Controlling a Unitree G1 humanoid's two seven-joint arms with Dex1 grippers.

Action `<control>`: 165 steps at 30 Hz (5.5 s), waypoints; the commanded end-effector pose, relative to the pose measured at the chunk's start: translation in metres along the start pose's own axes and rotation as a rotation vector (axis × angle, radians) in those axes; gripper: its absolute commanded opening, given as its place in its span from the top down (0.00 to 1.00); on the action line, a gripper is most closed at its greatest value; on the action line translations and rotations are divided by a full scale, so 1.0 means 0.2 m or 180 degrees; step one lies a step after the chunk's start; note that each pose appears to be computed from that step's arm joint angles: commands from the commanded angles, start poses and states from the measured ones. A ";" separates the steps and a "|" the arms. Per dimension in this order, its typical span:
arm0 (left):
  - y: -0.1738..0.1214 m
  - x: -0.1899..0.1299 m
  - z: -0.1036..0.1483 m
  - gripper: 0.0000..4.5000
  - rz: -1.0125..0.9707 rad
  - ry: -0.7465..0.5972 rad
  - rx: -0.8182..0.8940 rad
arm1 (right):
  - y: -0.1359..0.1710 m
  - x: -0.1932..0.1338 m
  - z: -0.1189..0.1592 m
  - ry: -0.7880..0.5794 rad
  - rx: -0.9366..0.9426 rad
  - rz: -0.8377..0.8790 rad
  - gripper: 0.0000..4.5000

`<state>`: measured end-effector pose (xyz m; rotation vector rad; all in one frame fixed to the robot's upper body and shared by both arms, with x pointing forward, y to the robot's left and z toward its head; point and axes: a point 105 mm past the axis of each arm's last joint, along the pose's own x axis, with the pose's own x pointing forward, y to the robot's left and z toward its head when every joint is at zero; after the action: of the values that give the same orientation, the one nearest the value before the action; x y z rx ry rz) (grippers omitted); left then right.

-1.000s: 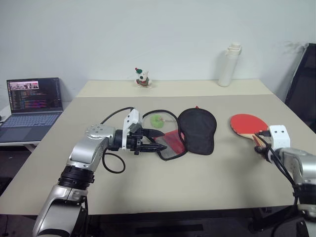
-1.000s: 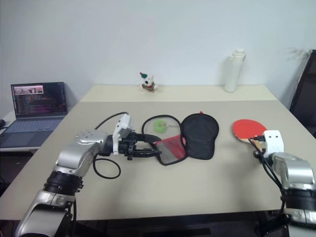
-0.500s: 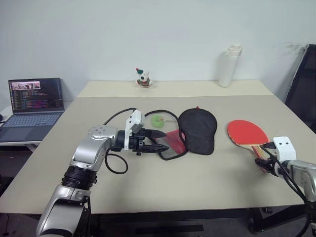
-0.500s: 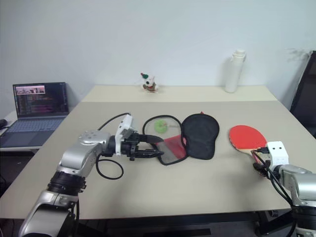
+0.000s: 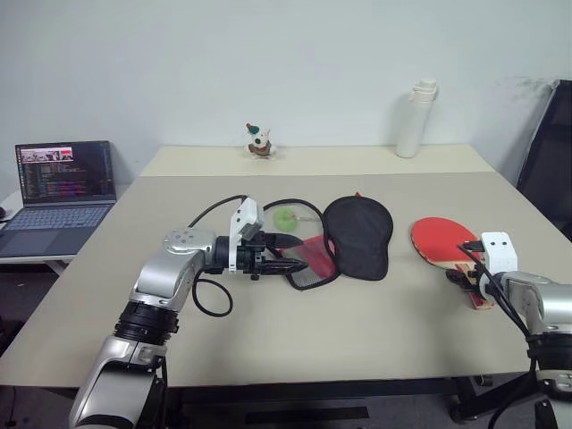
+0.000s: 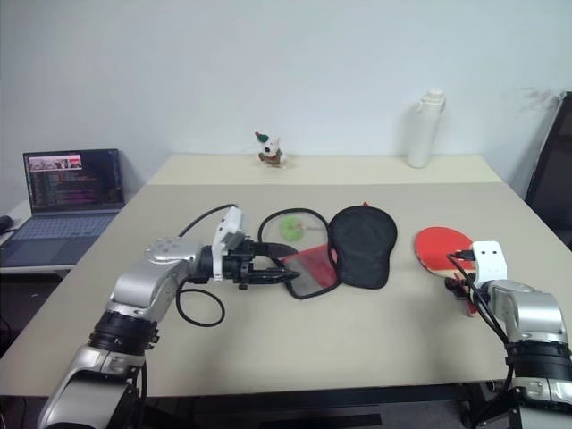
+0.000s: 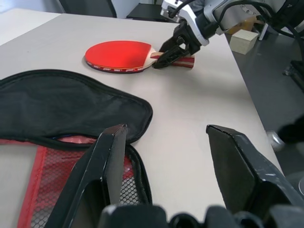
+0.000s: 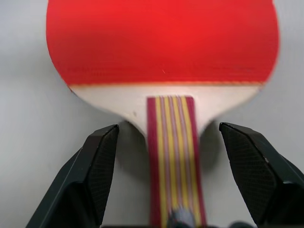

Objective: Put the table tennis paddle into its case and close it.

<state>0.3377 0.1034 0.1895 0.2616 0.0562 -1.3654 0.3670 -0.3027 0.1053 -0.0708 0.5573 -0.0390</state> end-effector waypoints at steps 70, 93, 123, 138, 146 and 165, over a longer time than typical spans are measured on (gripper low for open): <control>-0.08 -0.16 -0.07 0.35 0.0601 0.0015 -0.0131 | 0.96 0.15 0.33 -0.0653 0.0607 0.0573 0.68; 0.04 -0.19 -0.14 0.35 0.1191 0.0169 -0.0112 | 1.03 -0.11 0.46 -0.1161 0.0320 0.1292 0.09; 0.46 0.08 -0.25 0.99 0.1591 0.0248 -0.0321 | 0.70 -0.61 0.41 -0.1362 -0.0717 0.2125 0.08; 0.39 0.67 0.28 0.99 0.1140 -0.0262 0.0204 | 0.34 -0.63 0.40 -0.1268 -0.0503 0.1430 0.08; 0.43 0.62 0.24 0.99 0.1304 -0.0268 0.0200 | 0.36 -0.56 0.39 -0.1222 -0.0448 0.1380 0.08; 0.16 -0.18 0.11 1.00 0.0966 -0.0549 -0.0062 | 0.48 0.02 0.40 -0.0761 0.0064 0.1366 0.00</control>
<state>0.3713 0.1422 0.1983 0.1252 -0.0348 -1.0495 0.4078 -0.2033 0.1555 0.0733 0.3563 0.3756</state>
